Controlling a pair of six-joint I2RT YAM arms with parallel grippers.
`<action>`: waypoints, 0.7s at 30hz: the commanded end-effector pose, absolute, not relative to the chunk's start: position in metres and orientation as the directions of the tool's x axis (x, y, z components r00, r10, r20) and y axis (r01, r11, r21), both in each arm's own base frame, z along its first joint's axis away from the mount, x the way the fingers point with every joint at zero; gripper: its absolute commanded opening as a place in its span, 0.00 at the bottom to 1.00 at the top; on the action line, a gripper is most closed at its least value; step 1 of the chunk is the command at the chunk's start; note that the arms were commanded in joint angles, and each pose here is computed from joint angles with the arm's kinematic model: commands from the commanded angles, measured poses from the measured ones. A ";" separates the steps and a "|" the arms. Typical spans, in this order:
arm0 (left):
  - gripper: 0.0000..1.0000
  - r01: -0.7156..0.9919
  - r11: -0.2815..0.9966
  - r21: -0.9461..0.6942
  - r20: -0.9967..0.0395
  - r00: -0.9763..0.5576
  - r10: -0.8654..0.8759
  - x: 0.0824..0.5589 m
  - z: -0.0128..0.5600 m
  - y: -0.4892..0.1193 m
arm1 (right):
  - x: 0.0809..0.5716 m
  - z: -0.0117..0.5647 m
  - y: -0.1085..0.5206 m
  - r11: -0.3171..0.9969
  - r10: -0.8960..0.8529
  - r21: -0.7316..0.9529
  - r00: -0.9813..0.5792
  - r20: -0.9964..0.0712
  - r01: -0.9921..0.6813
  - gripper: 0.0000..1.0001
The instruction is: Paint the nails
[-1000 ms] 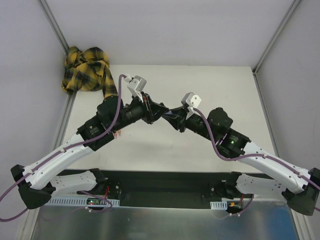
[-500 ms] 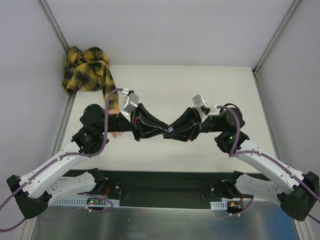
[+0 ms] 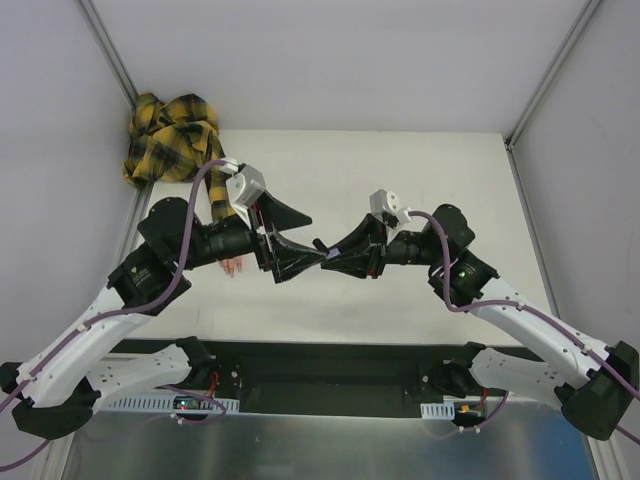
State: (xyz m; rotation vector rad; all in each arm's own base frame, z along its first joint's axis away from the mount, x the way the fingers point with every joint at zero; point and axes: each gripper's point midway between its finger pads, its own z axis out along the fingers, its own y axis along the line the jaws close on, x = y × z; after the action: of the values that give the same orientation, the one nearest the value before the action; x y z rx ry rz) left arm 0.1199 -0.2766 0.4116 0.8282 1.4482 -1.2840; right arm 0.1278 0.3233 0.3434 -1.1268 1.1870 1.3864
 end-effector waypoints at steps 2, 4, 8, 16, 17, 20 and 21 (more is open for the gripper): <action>0.79 0.831 0.438 -0.343 -0.933 -0.354 -0.060 0.155 0.405 -0.266 | 0.141 0.370 0.319 0.054 0.113 -0.007 0.013 -0.993 -0.999 0.00; 0.74 0.826 0.441 -0.351 -0.927 -0.374 -0.039 0.157 0.400 -0.270 | 0.143 0.364 0.321 0.071 0.088 -0.008 0.014 -0.996 -0.997 0.00; 0.66 0.828 0.433 -0.357 -0.923 -0.385 -0.024 0.158 0.398 -0.274 | 0.146 0.360 0.323 0.096 0.063 -0.009 0.015 -0.998 -0.995 0.00; 0.42 0.830 0.405 -0.382 -0.900 -0.433 0.039 0.153 0.389 -0.281 | 0.151 0.357 0.325 0.125 0.048 -0.012 0.018 -0.999 -0.992 0.00; 0.35 0.831 0.402 -0.385 -0.898 -0.438 0.044 0.152 0.388 -0.282 | 0.152 0.357 0.325 0.125 0.046 -0.013 0.019 -0.999 -0.992 0.00; 0.30 0.829 0.396 -0.395 -0.889 -0.453 0.062 0.152 0.384 -0.285 | 0.152 0.357 0.325 0.130 0.046 -0.017 0.023 -0.999 -0.991 0.00; 0.29 0.829 0.392 -0.398 -0.887 -0.457 0.067 0.151 0.384 -0.285 | 0.152 0.357 0.325 0.130 0.044 -0.019 0.025 -0.999 -0.991 0.00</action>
State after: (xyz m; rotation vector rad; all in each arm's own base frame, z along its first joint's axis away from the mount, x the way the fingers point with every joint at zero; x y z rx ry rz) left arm 0.1597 -0.2836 0.3732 0.7432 1.8212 -1.1040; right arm 0.1510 0.3251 0.3236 -1.1088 1.3221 1.1514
